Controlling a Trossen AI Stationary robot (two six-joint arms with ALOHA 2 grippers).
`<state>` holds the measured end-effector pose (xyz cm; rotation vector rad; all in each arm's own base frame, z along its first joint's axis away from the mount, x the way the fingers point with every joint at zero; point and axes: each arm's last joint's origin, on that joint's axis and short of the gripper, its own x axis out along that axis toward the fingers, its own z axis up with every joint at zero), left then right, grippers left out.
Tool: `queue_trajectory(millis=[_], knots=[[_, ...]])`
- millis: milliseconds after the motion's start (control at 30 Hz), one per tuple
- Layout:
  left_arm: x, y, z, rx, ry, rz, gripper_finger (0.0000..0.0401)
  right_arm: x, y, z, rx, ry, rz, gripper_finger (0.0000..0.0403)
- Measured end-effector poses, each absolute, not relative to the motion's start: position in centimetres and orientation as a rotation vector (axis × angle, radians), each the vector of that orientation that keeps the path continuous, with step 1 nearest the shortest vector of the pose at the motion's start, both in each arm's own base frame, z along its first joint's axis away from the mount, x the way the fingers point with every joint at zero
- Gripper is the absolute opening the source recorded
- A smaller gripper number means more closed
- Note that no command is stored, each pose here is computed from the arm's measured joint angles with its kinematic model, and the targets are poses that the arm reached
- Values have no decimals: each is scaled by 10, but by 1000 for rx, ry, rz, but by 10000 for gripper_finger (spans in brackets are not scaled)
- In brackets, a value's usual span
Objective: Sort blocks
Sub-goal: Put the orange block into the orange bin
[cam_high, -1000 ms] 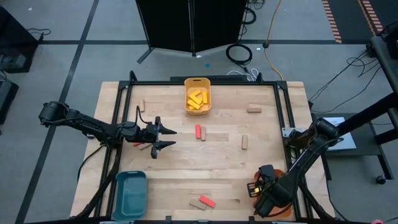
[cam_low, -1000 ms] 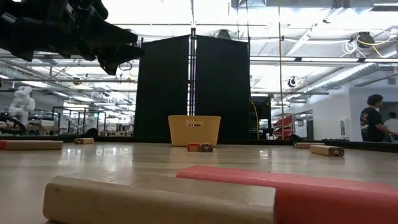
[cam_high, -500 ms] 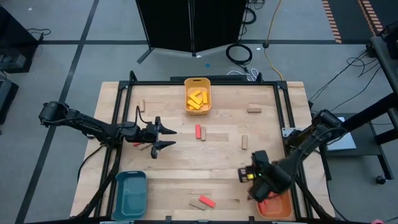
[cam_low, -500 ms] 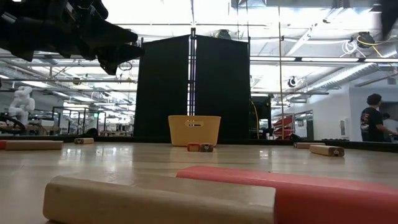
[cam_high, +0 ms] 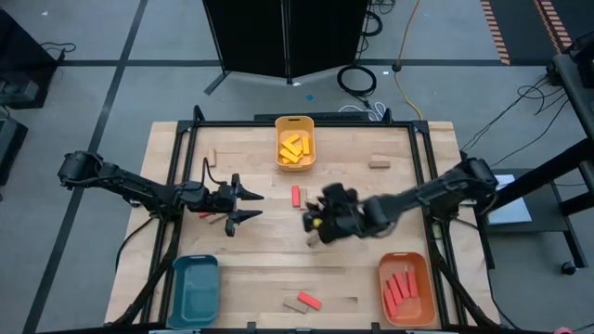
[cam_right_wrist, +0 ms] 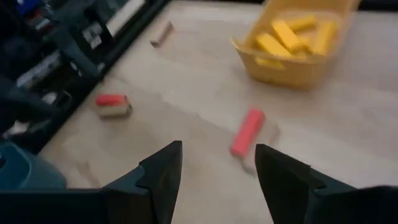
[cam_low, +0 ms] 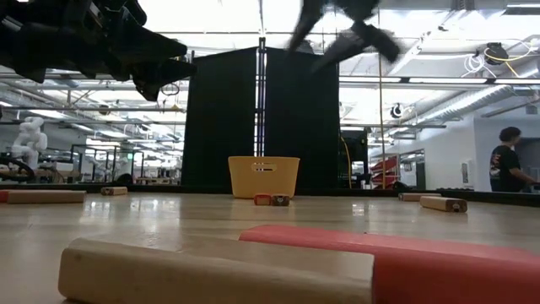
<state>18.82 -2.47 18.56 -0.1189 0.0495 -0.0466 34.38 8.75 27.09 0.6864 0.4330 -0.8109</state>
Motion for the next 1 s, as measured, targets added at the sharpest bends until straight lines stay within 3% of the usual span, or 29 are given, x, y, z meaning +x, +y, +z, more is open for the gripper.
queue_trajectory(millis=[333, 700, 1000], knots=[[188, -25, 184, -116, 61, -46, 207, 405, 27, 226, 711, 490, -675, 187], [188, -24, 185, -108, 57, -36, 207, 416, -25, 188, 729, 596, -755, 187], [188, -24, 185, -91, 57, -33, 207, 426, -34, 169, 670, 683, -799, 187]])
